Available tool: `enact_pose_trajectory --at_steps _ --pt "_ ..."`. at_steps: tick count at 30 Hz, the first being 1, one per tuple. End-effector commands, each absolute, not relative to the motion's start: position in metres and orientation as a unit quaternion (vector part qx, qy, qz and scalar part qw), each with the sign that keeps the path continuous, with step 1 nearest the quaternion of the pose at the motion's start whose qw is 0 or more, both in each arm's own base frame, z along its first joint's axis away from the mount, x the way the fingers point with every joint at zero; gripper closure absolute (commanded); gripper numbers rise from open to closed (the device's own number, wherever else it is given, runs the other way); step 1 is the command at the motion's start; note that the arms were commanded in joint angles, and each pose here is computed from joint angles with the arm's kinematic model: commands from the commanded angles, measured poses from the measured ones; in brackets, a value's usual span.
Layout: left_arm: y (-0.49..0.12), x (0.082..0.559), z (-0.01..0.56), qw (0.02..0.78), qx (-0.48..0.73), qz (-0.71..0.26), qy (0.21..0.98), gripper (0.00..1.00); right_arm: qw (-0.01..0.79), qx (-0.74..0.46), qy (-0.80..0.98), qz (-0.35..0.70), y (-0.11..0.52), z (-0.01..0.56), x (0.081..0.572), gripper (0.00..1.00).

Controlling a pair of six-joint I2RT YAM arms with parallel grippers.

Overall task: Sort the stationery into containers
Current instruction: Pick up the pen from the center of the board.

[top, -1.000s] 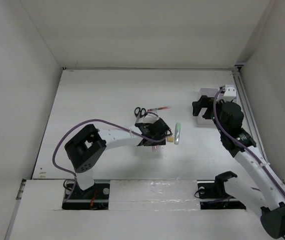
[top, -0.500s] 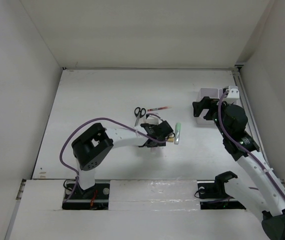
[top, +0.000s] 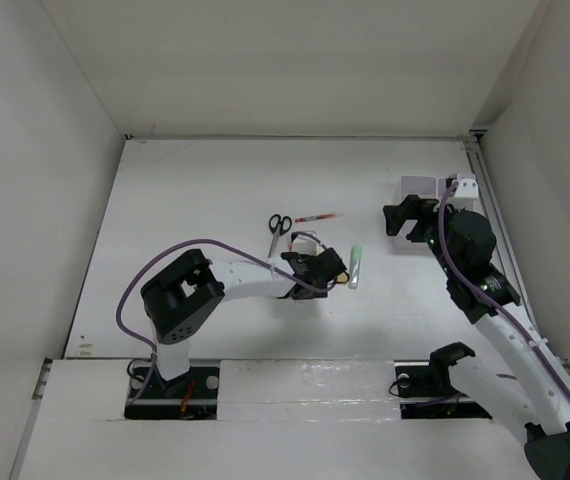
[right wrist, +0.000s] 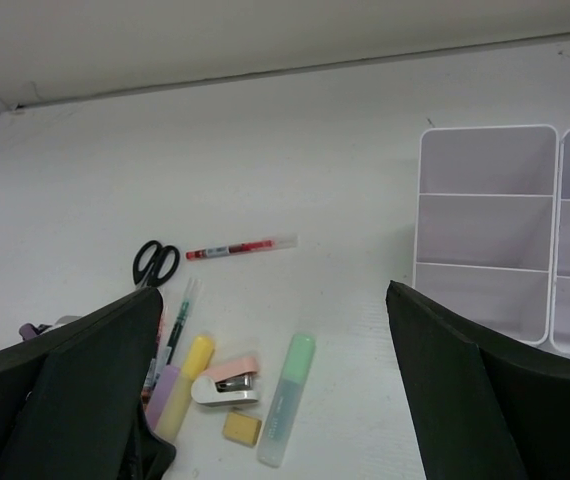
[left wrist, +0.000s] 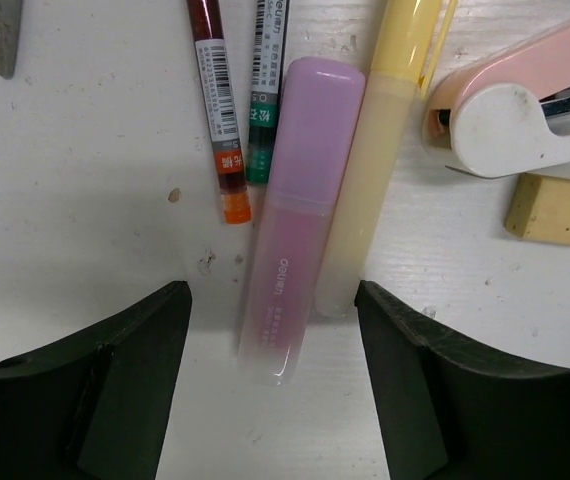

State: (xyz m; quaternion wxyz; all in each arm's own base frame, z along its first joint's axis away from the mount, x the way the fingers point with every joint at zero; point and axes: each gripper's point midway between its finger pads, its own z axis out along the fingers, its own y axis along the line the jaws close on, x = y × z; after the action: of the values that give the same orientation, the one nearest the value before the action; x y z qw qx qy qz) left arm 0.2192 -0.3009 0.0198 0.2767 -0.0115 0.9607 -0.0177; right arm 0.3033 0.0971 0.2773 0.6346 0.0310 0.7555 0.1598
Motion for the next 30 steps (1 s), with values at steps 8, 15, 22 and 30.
enact_pose_trajectory --at_steps 8,15,22,30 --pt "-0.275 0.194 -0.002 0.238 -0.001 0.015 0.971 0.50 0.647 0.029 0.738 0.189 0.105 0.293 0.295 0.00" --pt "-0.278 0.195 -0.006 0.234 0.014 0.017 0.972 0.49 0.648 0.025 0.735 0.199 0.110 0.300 0.292 0.00" --pt "-0.276 0.186 -0.014 0.215 0.022 0.012 0.976 0.60 0.652 0.026 0.728 0.208 0.113 0.308 0.289 0.00" --pt "-0.275 0.184 -0.017 0.211 0.027 0.011 0.977 0.74 0.649 0.026 0.731 0.206 0.113 0.306 0.289 0.00"
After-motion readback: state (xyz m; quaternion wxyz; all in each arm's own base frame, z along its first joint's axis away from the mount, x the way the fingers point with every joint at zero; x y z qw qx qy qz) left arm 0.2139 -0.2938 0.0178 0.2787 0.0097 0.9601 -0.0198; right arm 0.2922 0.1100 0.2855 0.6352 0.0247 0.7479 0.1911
